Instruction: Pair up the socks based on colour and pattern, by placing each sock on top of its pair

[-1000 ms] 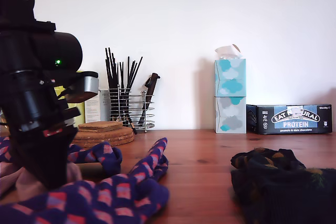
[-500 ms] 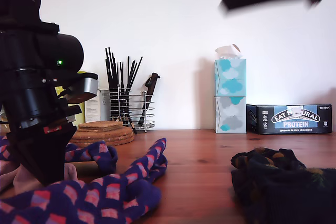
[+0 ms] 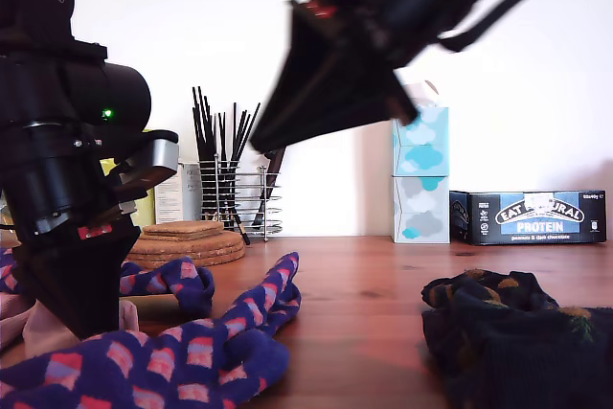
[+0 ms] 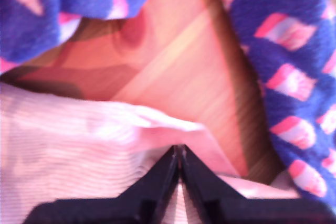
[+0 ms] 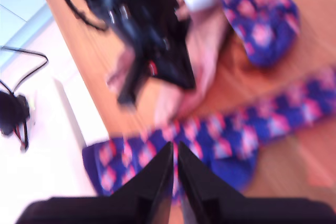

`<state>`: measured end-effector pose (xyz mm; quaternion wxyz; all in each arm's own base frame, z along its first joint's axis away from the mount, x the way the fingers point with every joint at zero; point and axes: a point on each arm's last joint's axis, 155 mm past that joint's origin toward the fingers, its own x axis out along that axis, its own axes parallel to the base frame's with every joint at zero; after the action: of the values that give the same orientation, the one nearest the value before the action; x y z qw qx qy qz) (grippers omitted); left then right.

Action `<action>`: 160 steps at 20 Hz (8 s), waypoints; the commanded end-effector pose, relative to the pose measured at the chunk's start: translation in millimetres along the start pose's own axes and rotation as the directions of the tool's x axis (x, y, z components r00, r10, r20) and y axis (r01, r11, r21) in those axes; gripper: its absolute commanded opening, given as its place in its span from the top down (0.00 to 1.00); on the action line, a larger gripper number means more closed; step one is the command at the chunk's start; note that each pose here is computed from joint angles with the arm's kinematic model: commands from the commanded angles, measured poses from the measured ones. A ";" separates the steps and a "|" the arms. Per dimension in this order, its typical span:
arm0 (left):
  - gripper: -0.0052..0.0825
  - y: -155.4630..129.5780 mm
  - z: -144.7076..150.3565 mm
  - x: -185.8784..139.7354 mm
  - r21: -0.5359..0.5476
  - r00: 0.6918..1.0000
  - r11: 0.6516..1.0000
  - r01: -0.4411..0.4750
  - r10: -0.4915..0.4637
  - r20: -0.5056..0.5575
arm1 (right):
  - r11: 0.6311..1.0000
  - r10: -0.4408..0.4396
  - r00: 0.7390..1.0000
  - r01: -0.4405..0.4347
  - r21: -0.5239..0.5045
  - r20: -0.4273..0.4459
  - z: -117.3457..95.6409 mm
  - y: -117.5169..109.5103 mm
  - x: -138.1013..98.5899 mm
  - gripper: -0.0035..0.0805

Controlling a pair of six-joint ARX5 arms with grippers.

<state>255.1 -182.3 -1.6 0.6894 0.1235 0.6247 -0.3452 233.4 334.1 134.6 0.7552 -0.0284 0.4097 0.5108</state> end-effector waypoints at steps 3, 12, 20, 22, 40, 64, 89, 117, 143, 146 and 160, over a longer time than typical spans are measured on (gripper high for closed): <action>0.96 -1.2 -4.4 6.2 0.004 1.000 1.000 0.012 -0.012 -0.024 | 1.000 0.012 0.995 -0.010 0.024 -0.096 -19.6 -4.2 30.2 0.97; 0.96 -1.5 -5.2 6.2 0.002 1.000 1.000 0.013 -0.013 -0.027 | 0.999 0.046 0.970 -0.040 0.030 -0.238 -62.8 -1.6 82.0 0.97; 0.96 -3.6 -16.2 5.6 -0.004 0.997 1.000 0.020 -0.020 -0.070 | 1.000 0.000 0.943 -0.008 -0.020 -0.334 -96.9 -8.1 102.6 0.97; 0.96 -3.8 -17.2 5.5 -0.002 0.997 1.000 0.021 -0.021 -0.074 | 0.998 -0.043 0.930 0.025 -0.055 -0.365 -105.1 -16.5 99.8 0.97; 0.96 0.5 -28.9 4.3 0.040 0.992 0.999 -0.001 0.006 -0.123 | 0.963 -0.270 0.812 0.243 -0.121 -0.517 -140.7 -107.5 48.9 0.97; 0.96 -30.1 64.1 -75.7 0.164 0.953 0.986 -0.013 -0.038 0.302 | 0.939 -0.317 0.948 0.318 -0.128 0.027 18.5 -34.1 -80.8 0.97; 0.07 30.7 99.3 -31.6 0.649 0.929 0.683 -0.335 0.126 0.347 | 0.897 -0.389 0.870 0.432 -0.091 0.302 -59.0 -9.7 -173.7 0.97; 0.97 -43.2 178.4 -242.8 0.552 0.809 0.699 -0.455 0.066 0.584 | 0.889 -0.364 0.836 0.443 -0.113 0.411 -13.0 -12.9 -163.4 0.93; 0.97 -231.4 100.9 -266.8 0.834 0.751 0.524 0.172 -0.618 0.233 | 0.853 -0.015 0.874 0.264 -0.449 0.486 83.4 65.8 -176.6 0.95; 0.87 -230.1 102.7 -266.3 0.834 0.755 0.528 0.161 -0.611 0.241 | 0.841 -0.012 0.864 0.281 -0.462 0.504 90.1 69.2 -183.8 0.97; 0.97 -156.9 135.7 -259.3 0.657 0.850 0.753 -0.027 -0.329 0.411 | 0.902 -0.169 0.908 0.300 -0.310 0.384 58.3 30.5 -182.7 0.97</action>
<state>261.8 -295.3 319.0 0.7105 0.2090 0.2584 -0.6202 219.4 238.7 288.0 0.8502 -0.1326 0.1778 0.4774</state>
